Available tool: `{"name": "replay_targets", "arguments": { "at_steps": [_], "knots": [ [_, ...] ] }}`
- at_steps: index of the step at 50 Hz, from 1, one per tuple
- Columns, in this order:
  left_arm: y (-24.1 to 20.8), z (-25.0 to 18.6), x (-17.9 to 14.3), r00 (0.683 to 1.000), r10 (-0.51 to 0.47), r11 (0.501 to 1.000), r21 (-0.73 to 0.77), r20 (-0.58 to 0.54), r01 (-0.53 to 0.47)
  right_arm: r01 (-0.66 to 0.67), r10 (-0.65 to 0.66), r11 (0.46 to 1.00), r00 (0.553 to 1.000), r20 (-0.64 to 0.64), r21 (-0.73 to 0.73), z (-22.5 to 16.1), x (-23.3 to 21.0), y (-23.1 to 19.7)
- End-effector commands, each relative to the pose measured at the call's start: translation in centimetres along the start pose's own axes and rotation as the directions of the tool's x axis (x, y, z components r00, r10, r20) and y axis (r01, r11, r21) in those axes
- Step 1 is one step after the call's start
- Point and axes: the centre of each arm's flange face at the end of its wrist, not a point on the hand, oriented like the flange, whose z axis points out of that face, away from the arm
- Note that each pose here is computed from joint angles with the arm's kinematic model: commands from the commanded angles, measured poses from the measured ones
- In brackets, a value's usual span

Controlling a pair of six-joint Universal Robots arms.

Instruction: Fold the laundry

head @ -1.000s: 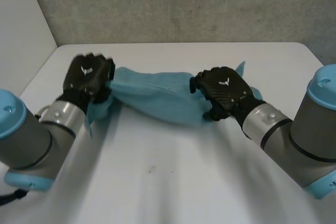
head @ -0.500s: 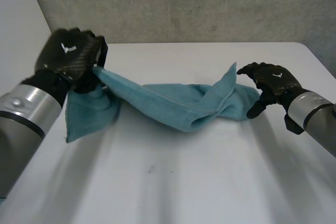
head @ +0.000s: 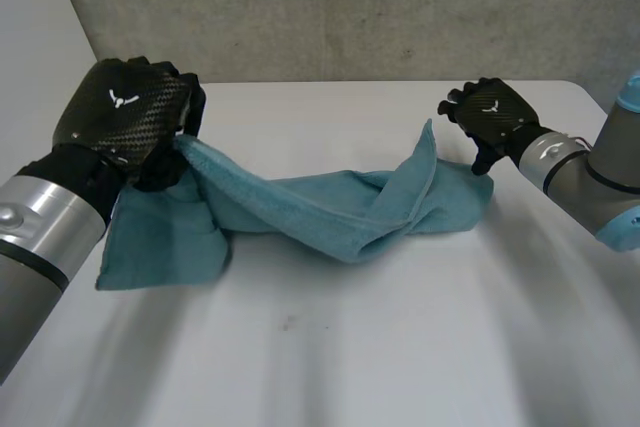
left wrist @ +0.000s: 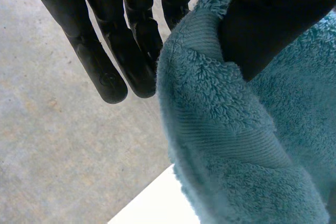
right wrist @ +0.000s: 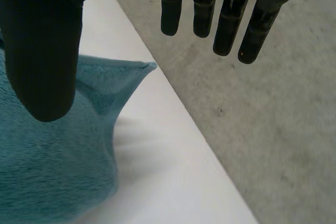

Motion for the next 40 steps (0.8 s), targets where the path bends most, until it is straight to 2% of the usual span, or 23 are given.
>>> {"name": "replay_targets", "arguments": {
  "at_steps": [1,15,20,27,30,32,33,35,36,40],
  "knots": [
    [0.9,-0.4,0.3,1.0,-0.006,1.0,-0.03,-0.01,0.006,0.128,-0.134,0.988,0.988,0.073,0.082,2.0,-1.7,0.4],
    [1.4,-0.5,0.3,1.0,-0.017,0.999,-0.045,-0.006,0.017,0.286,-0.305,0.946,0.945,0.121,0.151,5.3,-5.8,3.4],
    [1.7,-0.6,0.4,1.0,-0.019,0.998,-0.056,-0.007,0.018,0.32,-0.337,0.935,0.936,0.102,0.153,6.3,-5.8,4.3],
    [1.9,-0.5,0.1,1.0,-0.014,0.998,-0.062,0.003,0.014,0.335,-0.346,0.93,0.937,0.049,0.152,6.7,-4.7,3.4],
    [1.9,-0.3,-0.2,1.0,-0.007,0.998,-0.061,0.015,0.008,0.323,-0.313,0.937,0.945,-0.095,0.135,5.8,-0.1,-1.5],
    [1.9,-0.2,-0.5,1.0,-0.005,0.998,-0.057,0.024,0.007,0.31,-0.295,0.941,0.948,-0.118,0.136,5.5,0.7,-2.5],
    [1.9,-0.1,-0.6,1.0,-0.005,0.998,-0.057,0.027,0.006,0.247,-0.224,0.956,0.963,-0.15,0.158,4.4,2.1,-4.8],
    [1.7,0.1,-1.0,0.999,-0.001,0.999,-0.052,0.04,0.003,0.217,-0.191,0.962,0.969,-0.156,0.168,3.9,2.5,-5.6],
    [1.6,0.1,-1.2,0.999,0.001,0.999,-0.047,0.044,0.001,0.165,-0.131,0.969,0.974,-0.182,0.186,2.7,3.8,-7.5],
    [1.2,0.5,-1.7,0.998,0.004,0.999,-0.032,0.061,-0.002,0.117,-0.077,0.976,0.974,-0.212,0.185,1.0,5.7,-8.6]
  ]
}}
